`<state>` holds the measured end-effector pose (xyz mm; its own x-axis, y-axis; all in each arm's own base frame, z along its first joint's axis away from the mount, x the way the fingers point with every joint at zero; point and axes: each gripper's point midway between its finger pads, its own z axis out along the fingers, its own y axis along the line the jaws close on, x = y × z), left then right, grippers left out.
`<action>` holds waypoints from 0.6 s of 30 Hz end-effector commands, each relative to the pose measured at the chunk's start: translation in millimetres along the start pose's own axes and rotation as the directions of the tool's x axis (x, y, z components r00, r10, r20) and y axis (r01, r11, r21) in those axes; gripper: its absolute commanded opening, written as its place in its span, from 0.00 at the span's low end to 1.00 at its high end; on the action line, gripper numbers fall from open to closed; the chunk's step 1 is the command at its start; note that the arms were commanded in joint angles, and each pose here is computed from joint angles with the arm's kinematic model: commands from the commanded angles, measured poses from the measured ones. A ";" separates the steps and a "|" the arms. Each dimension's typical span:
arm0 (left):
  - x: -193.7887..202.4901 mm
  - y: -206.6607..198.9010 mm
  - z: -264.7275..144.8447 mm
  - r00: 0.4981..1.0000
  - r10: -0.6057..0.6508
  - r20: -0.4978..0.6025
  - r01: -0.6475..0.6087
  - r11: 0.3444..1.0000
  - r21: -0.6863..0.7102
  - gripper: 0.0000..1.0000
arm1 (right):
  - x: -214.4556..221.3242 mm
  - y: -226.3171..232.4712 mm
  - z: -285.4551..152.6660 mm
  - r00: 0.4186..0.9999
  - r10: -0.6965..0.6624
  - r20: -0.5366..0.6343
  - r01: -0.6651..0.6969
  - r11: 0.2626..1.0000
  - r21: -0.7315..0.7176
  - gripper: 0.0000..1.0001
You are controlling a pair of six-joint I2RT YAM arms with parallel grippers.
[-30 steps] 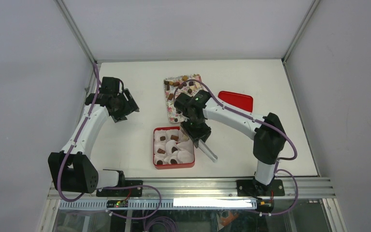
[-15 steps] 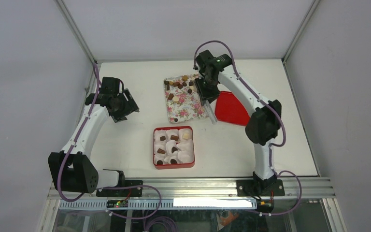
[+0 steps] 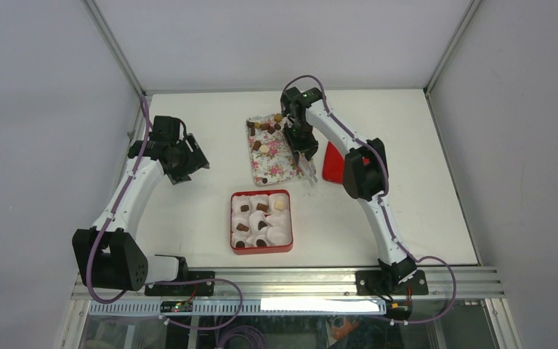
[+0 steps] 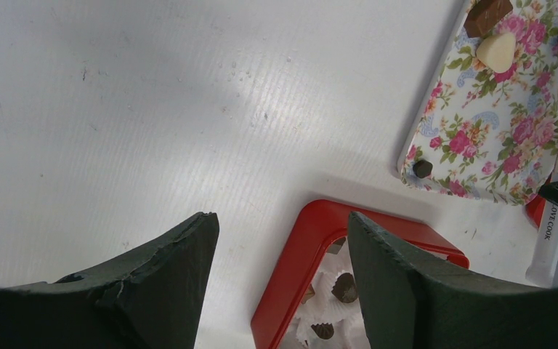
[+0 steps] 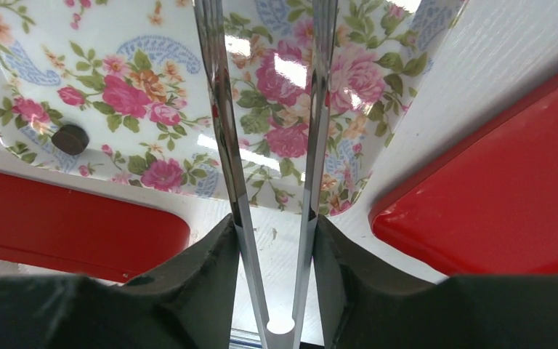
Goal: Pack the chocolate
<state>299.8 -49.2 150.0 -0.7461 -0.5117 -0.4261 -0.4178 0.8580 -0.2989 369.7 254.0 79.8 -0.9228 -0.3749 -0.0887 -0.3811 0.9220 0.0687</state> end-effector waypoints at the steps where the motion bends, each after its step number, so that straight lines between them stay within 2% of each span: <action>1: -11.7 -0.6 -0.7 0.999 -0.012 0.043 0.011 1.000 0.006 0.68 | -6.0 -3.5 -8.0 1.000 -0.020 0.022 0.020 1.000 0.011 0.42; 18: -15.4 -1.9 -2.8 0.999 -0.010 0.051 0.010 1.000 0.007 0.68 | -33.8 2.7 4.3 0.997 -0.006 0.074 0.007 1.000 -0.006 0.44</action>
<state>299.9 -49.2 148.0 -0.7491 -0.5115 -0.4210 -0.4199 0.8582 -0.2954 392.5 265.5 60.8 -0.9202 -0.3757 -0.1099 -0.3833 0.9218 0.0583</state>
